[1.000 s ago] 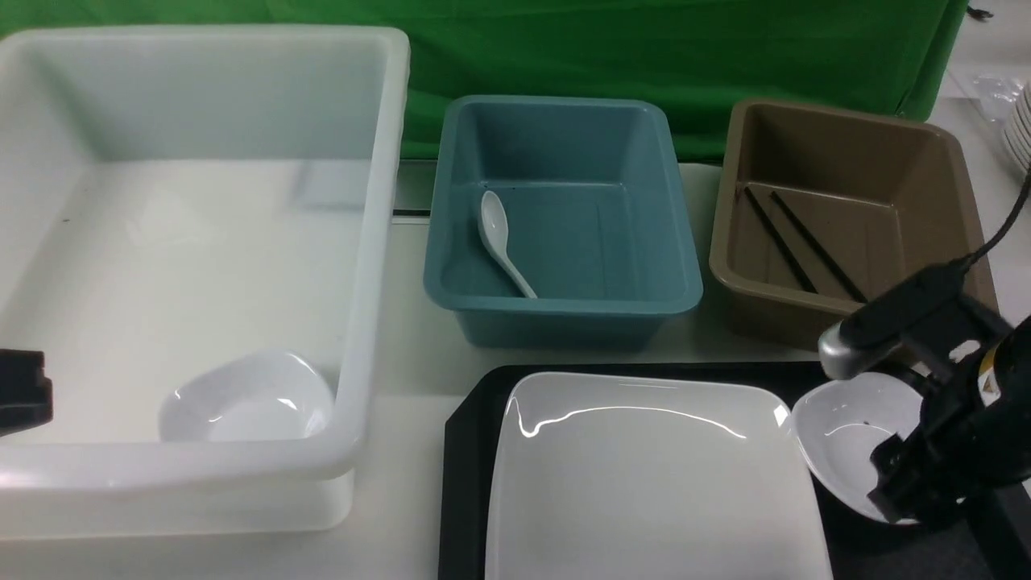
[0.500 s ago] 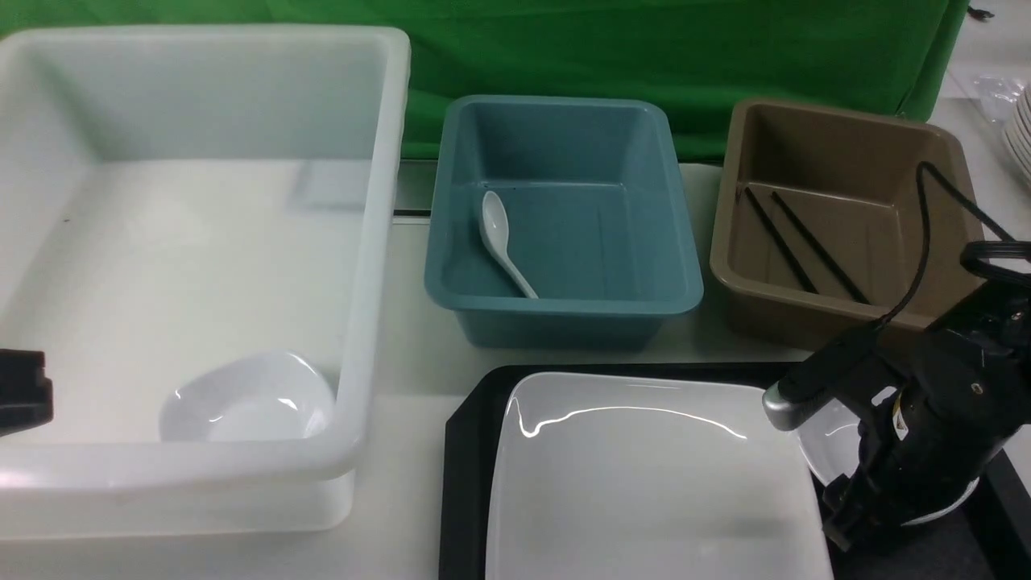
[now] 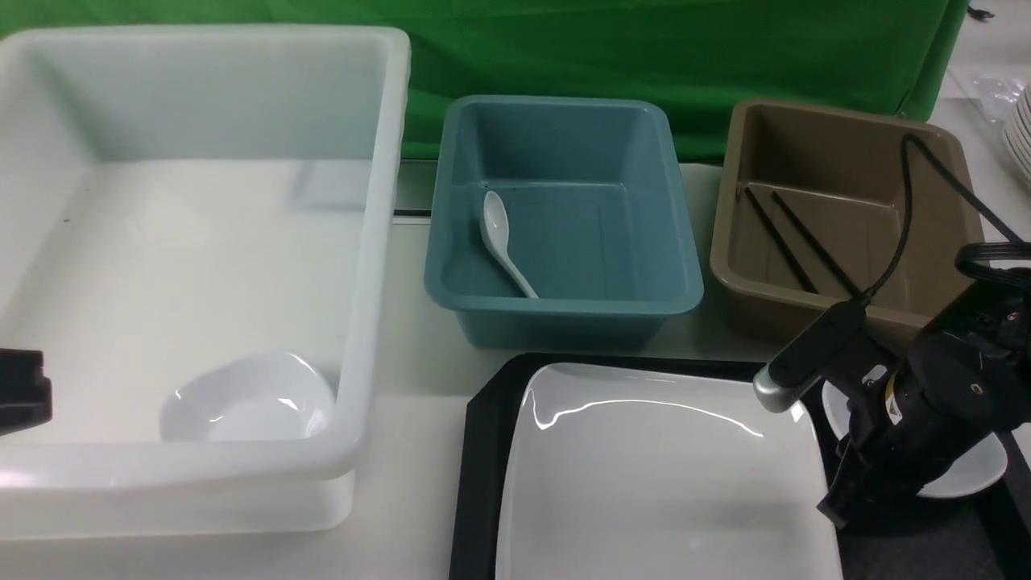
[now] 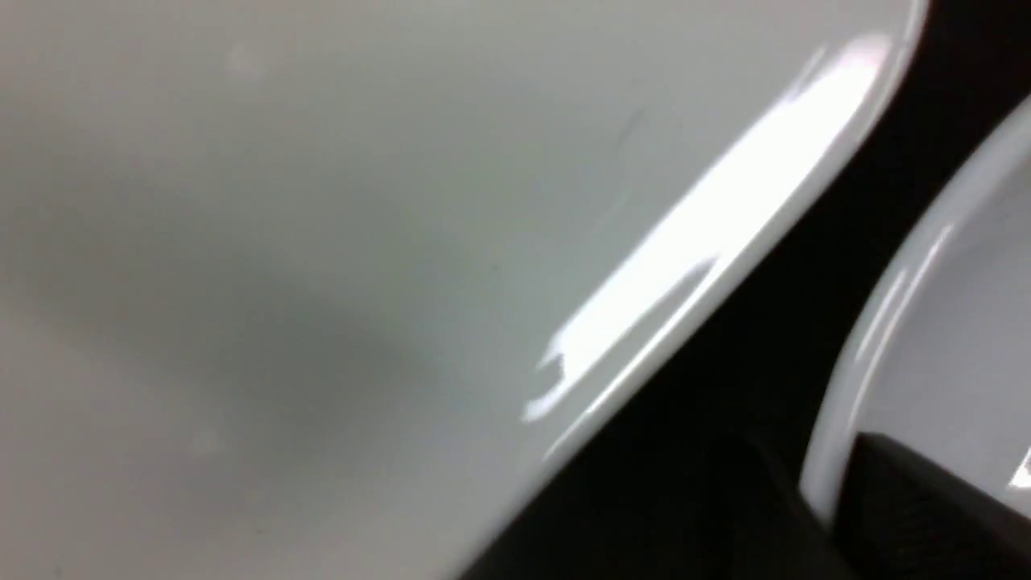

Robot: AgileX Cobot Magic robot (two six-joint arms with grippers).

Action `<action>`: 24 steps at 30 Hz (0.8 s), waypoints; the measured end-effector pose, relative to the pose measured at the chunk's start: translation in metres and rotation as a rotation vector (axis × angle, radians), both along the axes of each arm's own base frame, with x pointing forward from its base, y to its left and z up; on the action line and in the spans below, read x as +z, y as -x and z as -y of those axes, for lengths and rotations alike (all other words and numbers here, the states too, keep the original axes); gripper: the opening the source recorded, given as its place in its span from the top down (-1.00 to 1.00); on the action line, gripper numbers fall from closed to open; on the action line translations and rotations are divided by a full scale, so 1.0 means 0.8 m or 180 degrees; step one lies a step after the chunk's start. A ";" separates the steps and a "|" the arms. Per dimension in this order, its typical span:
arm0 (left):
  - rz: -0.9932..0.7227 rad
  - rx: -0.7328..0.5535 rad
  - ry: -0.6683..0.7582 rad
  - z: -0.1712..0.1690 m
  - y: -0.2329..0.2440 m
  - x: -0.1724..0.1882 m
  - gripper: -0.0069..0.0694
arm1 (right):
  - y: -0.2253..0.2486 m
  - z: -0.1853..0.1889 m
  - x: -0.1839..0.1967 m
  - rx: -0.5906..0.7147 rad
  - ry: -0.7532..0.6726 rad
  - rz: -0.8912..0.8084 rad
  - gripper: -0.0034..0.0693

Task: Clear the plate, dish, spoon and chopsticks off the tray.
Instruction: Use the right arm to grab a small plate from the dinner plate, then use the right arm to put the small plate into the large storage box on the left

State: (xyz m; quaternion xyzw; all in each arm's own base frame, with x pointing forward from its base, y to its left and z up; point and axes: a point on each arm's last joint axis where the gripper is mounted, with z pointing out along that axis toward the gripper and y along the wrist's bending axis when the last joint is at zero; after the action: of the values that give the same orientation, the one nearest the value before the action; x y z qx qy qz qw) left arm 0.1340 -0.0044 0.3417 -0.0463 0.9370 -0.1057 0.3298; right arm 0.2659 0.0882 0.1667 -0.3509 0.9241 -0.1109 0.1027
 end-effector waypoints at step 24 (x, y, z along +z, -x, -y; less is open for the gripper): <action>0.0092 0.0295 0.0217 -0.001 -0.004 0.003 0.77 | 0.017 -0.084 0.252 0.0413 -0.1950 0.1123 0.74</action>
State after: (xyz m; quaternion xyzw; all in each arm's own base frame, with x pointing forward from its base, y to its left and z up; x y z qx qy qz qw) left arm 0.1374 -0.0036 0.3444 -0.0994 0.9248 -0.1228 0.3461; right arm 0.2526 0.1558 0.3687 -0.3373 0.8583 0.1191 0.3679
